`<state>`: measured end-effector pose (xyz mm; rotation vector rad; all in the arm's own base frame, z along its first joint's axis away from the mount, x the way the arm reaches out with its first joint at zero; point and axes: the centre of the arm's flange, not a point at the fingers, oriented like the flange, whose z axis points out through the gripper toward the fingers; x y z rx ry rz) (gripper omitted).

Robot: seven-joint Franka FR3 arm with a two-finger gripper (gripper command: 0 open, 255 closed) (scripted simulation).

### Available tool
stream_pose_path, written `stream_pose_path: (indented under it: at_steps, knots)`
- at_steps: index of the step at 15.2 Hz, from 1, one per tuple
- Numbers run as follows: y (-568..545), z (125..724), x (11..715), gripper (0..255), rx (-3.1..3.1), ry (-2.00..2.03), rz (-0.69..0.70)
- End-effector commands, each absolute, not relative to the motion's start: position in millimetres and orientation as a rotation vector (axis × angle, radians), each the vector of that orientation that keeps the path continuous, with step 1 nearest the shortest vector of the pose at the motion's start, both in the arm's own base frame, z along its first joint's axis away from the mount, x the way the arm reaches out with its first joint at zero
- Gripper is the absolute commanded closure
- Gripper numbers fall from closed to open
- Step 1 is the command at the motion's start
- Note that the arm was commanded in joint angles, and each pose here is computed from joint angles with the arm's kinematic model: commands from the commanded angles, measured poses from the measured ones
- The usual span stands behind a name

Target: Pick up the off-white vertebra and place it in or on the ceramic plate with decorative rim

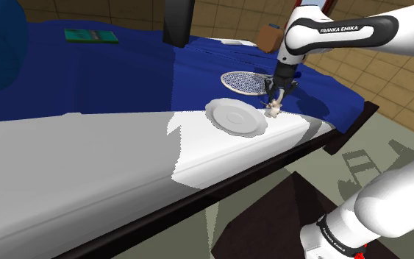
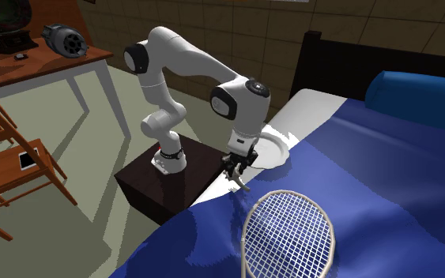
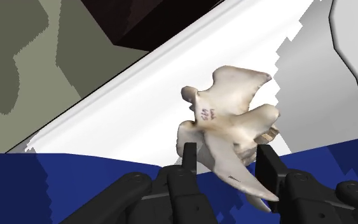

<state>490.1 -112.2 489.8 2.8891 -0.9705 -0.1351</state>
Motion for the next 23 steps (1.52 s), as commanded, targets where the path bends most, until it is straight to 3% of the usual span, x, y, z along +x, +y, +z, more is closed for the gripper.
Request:
stream_pose_path:
  at_steps: [1,6,23]
  knots:
    - [-107.4,484.1,492.8,255,2.903,-0.968,-0.140]
    - [-107.2,483.9,493.1,255,2.902,-0.967,-0.140]
    - [-107.2,573.7,493.1,255,2.902,-0.967,-0.140]
